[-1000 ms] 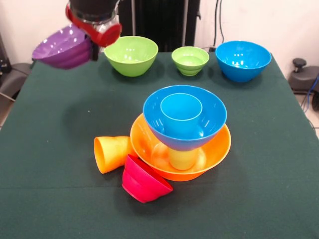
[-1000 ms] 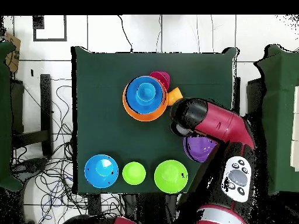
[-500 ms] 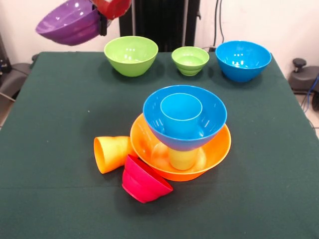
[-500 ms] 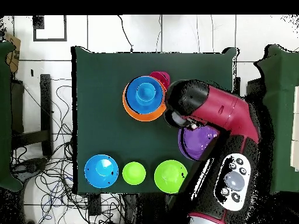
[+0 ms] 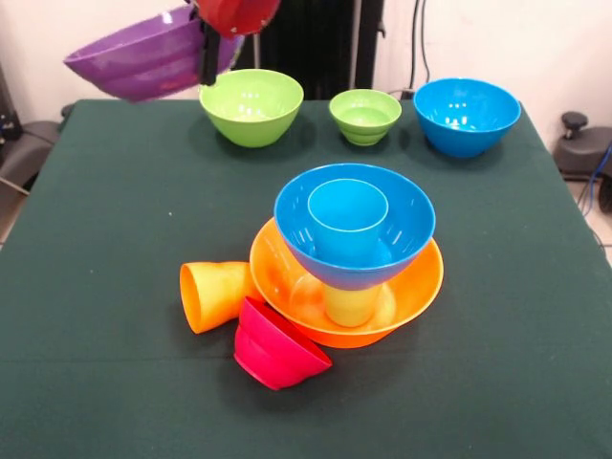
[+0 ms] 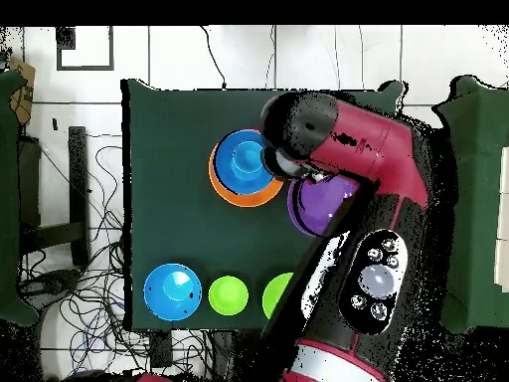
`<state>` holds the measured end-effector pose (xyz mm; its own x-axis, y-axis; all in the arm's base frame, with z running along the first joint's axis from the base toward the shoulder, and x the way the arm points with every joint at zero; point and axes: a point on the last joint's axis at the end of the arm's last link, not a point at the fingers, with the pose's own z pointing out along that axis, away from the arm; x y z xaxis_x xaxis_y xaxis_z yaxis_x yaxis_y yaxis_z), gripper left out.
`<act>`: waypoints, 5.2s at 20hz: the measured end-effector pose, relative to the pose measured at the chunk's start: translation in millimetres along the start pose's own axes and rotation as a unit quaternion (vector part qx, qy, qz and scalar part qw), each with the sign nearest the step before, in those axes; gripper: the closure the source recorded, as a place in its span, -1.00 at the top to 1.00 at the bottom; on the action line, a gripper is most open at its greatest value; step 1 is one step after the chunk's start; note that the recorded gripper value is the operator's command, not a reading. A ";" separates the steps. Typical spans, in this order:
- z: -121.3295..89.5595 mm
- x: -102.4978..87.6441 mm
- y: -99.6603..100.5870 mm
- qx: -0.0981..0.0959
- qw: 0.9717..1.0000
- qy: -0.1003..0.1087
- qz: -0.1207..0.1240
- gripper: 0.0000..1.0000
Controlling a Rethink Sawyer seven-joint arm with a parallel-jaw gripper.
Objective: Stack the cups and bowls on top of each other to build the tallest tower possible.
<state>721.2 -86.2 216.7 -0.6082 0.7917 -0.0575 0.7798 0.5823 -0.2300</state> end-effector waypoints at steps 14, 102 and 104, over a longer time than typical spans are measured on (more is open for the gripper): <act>-23.2 -1.3 67.4 -0.035 0.998 -0.016 0.042 -1.00; 49.7 110.0 238.1 0.154 0.985 0.002 0.079 -1.00; 52.9 113.9 241.8 0.156 0.984 -0.002 0.085 -1.00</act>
<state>832.6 135.0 103.2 -0.4737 0.8719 -0.1240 0.7867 0.3557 -0.5046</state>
